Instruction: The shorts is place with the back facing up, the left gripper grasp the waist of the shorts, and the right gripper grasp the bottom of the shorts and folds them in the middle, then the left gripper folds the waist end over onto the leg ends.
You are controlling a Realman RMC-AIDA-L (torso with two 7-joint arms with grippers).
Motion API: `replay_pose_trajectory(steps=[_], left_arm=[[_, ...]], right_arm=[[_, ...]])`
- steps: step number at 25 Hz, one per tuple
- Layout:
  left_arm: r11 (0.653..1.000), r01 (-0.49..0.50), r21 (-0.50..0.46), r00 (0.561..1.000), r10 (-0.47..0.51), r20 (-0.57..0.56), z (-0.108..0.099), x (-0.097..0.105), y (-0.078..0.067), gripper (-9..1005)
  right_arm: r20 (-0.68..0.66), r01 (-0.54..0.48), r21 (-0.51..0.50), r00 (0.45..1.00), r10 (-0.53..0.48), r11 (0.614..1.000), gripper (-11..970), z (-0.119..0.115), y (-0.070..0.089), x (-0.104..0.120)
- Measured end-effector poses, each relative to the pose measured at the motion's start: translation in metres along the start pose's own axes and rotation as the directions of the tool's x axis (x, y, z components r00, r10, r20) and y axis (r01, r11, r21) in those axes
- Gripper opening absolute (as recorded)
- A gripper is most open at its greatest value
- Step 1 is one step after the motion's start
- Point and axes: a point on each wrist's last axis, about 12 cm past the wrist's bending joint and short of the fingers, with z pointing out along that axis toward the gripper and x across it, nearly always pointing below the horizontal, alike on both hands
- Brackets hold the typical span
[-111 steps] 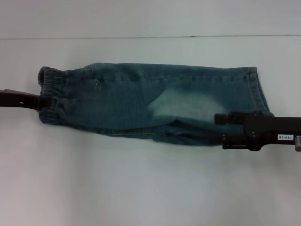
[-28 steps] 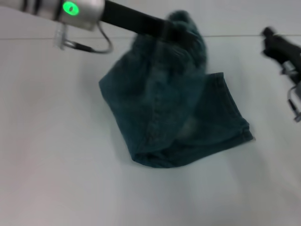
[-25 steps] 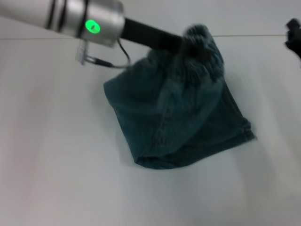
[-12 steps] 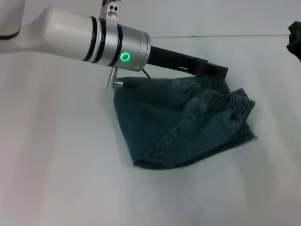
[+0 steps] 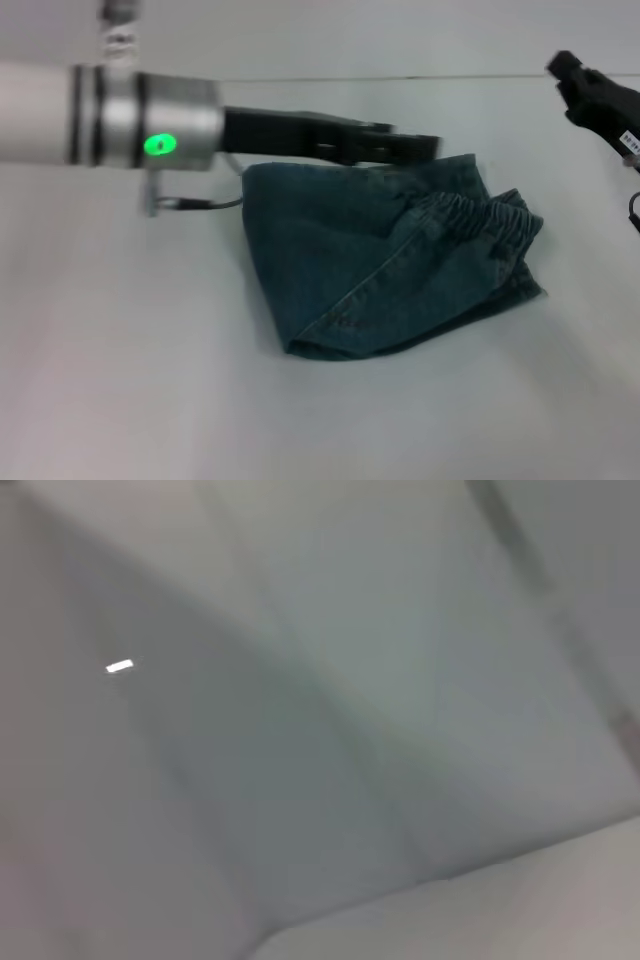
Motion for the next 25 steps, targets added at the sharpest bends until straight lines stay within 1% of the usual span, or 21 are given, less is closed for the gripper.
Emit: replay_pose_trajectory(steps=[1,2,4,6,7,9,10,11,13,15,17,20,21,23,25], left_arm=[[1.0,0.008,-0.006,1.0,-0.008,0.019,-0.009,0.004,0.002,725],[1.0,0.02,-0.01,0.999,-0.019,0.05,-0.022,0.009,0.003,756],[0.999,0.049,-0.018,0.994,-0.047,0.103,-0.048,0.021,0.007,818],[0.997,0.07,-0.021,0.989,-0.066,0.135,-0.066,0.031,0.01,880],[0.997,0.076,-0.022,0.987,-0.072,0.147,-0.075,0.036,0.011,911],[0.997,0.074,-0.025,0.983,-0.068,0.173,-0.092,0.051,0.012,921],[0.997,0.071,-0.029,0.981,-0.065,0.181,-0.098,0.056,0.012,926],[0.997,0.067,-0.041,0.981,-0.058,0.187,-0.106,0.066,0.012,931],[0.996,0.059,-0.061,0.983,-0.047,0.175,-0.114,0.081,0.013,942],[0.996,0.05,-0.079,0.99,-0.039,0.134,-0.119,0.095,0.012,952],[0.994,0.042,-0.098,0.997,-0.035,0.07,-0.121,0.107,0.011,951],[0.989,0.029,-0.144,0.999,-0.033,-0.026,-0.123,0.123,0.009,950],[0.987,0.027,-0.157,0.999,-0.033,-0.037,-0.124,0.125,0.009,949],[0.985,0.027,-0.17,0.998,-0.035,-0.046,-0.125,0.13,0.009,948],[0.984,0.028,-0.174,0.998,-0.037,-0.044,-0.126,0.132,0.009,947]], right_arm=[[-0.028,-0.017,-0.058,0.999,0.015,0.998,19,-0.001,0.001,-0.007],[-0.06,-0.034,-0.114,0.998,0.028,0.993,19,-0.003,0.002,-0.013],[-0.104,-0.033,-0.225,0.994,0.01,0.974,96,-0.007,0.008,-0.026],[-0.147,-0.002,-0.358,0.988,-0.054,0.934,183,-0.014,0.016,-0.041],[-0.167,0.0,-0.405,0.983,-0.074,0.914,231,-0.017,0.019,-0.046],[-0.228,-0.011,-0.488,0.967,-0.115,0.873,328,-0.027,0.024,-0.06],[-0.264,-0.018,-0.52,0.954,-0.141,0.854,377,-0.034,0.025,-0.065],[-0.299,-0.018,-0.548,0.938,-0.176,0.836,400,-0.041,0.026,-0.07],[-0.38,-0.029,-0.599,0.89,-0.252,0.8,445,-0.054,0.028,-0.071],[-0.45,-0.041,-0.605,0.841,-0.299,0.795,491,-0.064,0.025,-0.07],[-0.5,-0.049,-0.582,0.809,-0.309,0.812,536,-0.074,0.021,-0.067],[-0.536,-0.043,-0.535,0.789,-0.3,0.844,604,-0.086,0.013,-0.062],[-0.546,-0.034,-0.513,0.784,-0.296,0.858,627,-0.089,0.009,-0.06],[-0.562,-0.012,-0.469,0.776,-0.288,0.883,705,-0.093,0.003,-0.057],[-0.57,0.005,-0.438,0.772,-0.282,0.899,782,-0.093,-0.001,-0.054]])
